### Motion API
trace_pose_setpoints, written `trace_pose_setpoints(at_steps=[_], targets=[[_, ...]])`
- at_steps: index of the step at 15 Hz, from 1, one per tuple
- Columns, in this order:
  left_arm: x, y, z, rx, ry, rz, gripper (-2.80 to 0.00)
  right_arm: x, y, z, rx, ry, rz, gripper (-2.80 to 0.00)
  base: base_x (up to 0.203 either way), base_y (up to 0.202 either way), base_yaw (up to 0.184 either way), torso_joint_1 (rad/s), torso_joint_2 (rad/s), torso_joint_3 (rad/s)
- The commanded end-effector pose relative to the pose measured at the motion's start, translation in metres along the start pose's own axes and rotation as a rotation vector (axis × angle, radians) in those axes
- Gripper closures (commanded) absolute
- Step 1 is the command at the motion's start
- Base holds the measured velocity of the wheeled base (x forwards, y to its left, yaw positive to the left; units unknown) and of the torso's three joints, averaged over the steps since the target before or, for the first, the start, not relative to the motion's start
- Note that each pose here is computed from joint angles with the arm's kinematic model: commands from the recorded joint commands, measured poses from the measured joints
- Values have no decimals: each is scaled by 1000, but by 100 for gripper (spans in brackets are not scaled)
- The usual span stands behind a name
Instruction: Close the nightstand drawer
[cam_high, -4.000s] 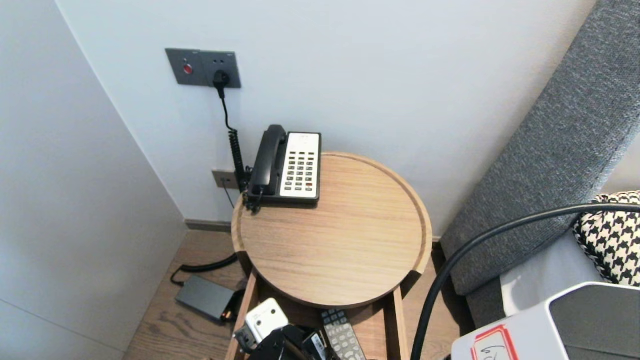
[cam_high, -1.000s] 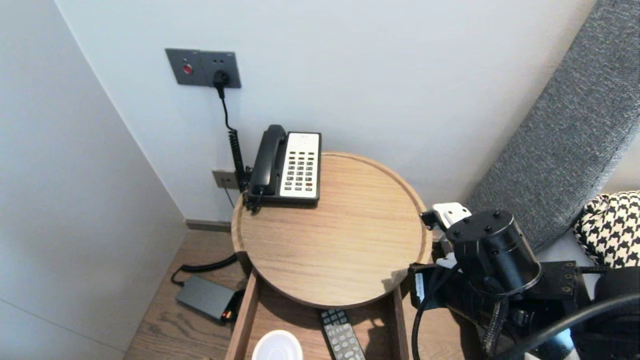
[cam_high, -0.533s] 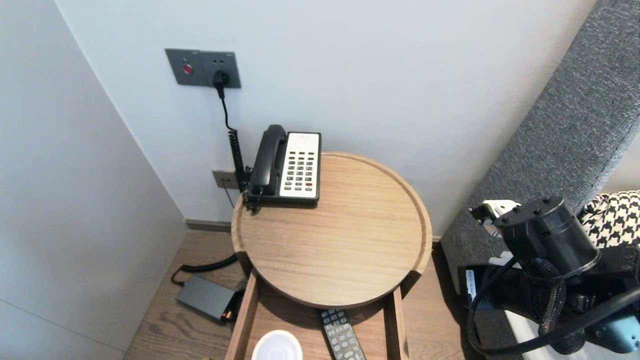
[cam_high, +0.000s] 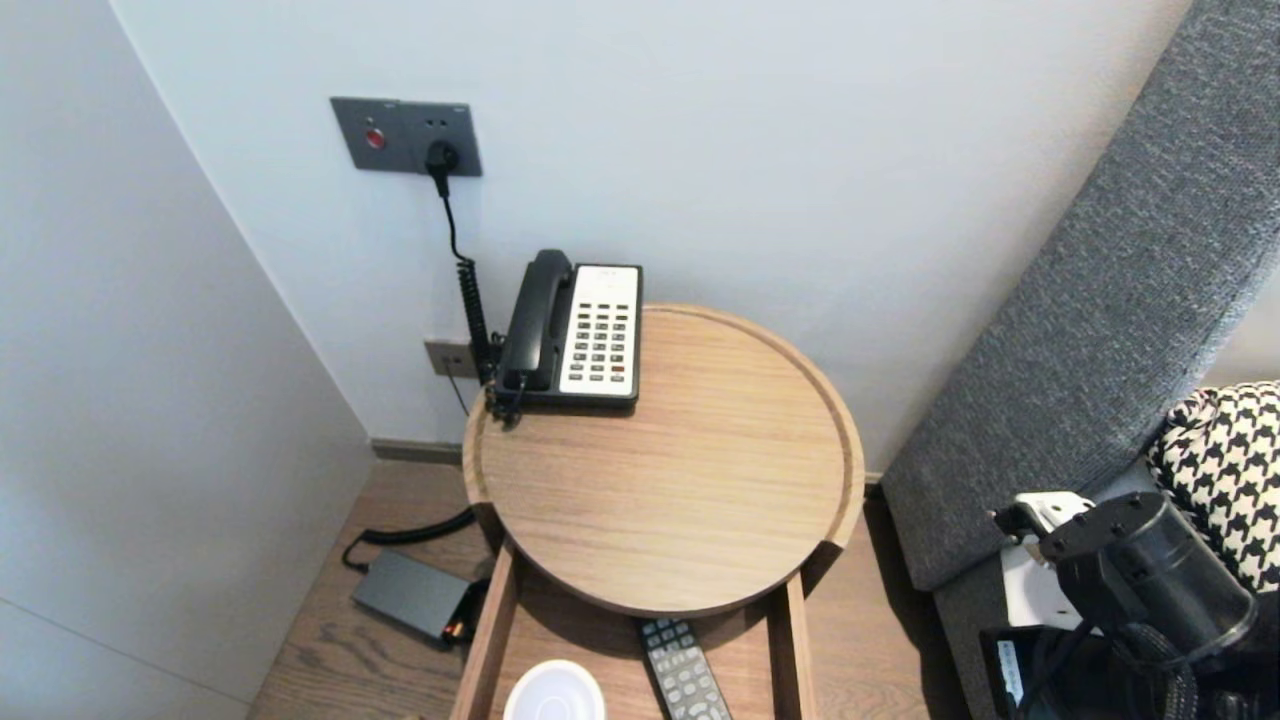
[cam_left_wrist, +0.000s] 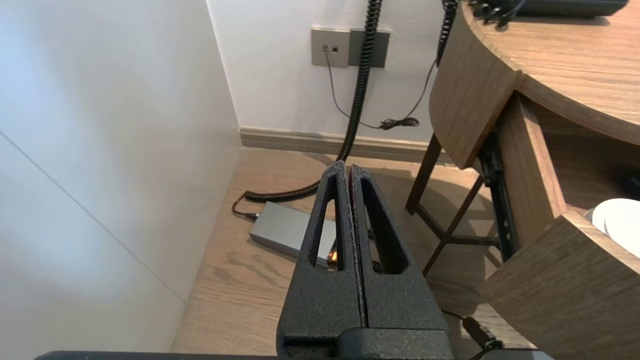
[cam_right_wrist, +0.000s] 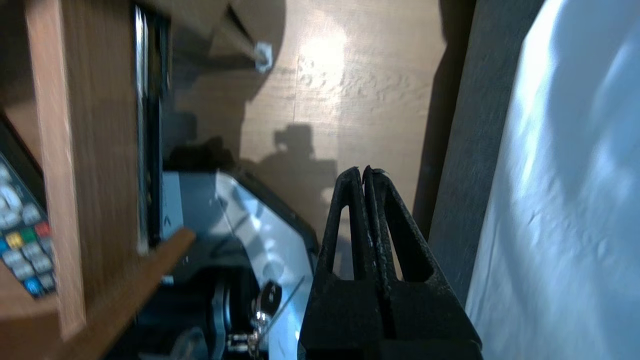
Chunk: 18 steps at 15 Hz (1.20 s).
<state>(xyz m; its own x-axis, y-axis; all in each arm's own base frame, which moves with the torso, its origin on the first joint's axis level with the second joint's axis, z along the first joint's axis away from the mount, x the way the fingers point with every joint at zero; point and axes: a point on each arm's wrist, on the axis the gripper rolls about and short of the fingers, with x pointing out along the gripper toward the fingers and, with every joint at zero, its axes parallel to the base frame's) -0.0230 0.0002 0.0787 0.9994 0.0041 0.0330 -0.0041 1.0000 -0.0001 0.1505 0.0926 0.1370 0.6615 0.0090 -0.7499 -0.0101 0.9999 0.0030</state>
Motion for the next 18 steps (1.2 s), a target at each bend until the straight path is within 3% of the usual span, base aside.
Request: trace_pose_setpoints(at_steps=[1, 4, 8, 18], targets=[[1, 0, -3, 0, 8, 0, 0, -1, -1, -17, -18, 36, 6, 0, 0, 0, 0, 0, 0, 0], [1, 0, -3, 0, 8, 0, 0, -3, -1, -23, -3, 74, 44, 0, 0, 0, 0, 0, 0, 0], [1, 0, -3, 0, 8, 0, 0, -6, -5, -36, -15, 228, 165, 0, 0, 0, 0, 0, 0, 0], [1, 0, -3, 0, 8, -1, 0, -21, 41, -49, -183, 259, 322, 0, 0, 0, 0, 0, 0, 0]])
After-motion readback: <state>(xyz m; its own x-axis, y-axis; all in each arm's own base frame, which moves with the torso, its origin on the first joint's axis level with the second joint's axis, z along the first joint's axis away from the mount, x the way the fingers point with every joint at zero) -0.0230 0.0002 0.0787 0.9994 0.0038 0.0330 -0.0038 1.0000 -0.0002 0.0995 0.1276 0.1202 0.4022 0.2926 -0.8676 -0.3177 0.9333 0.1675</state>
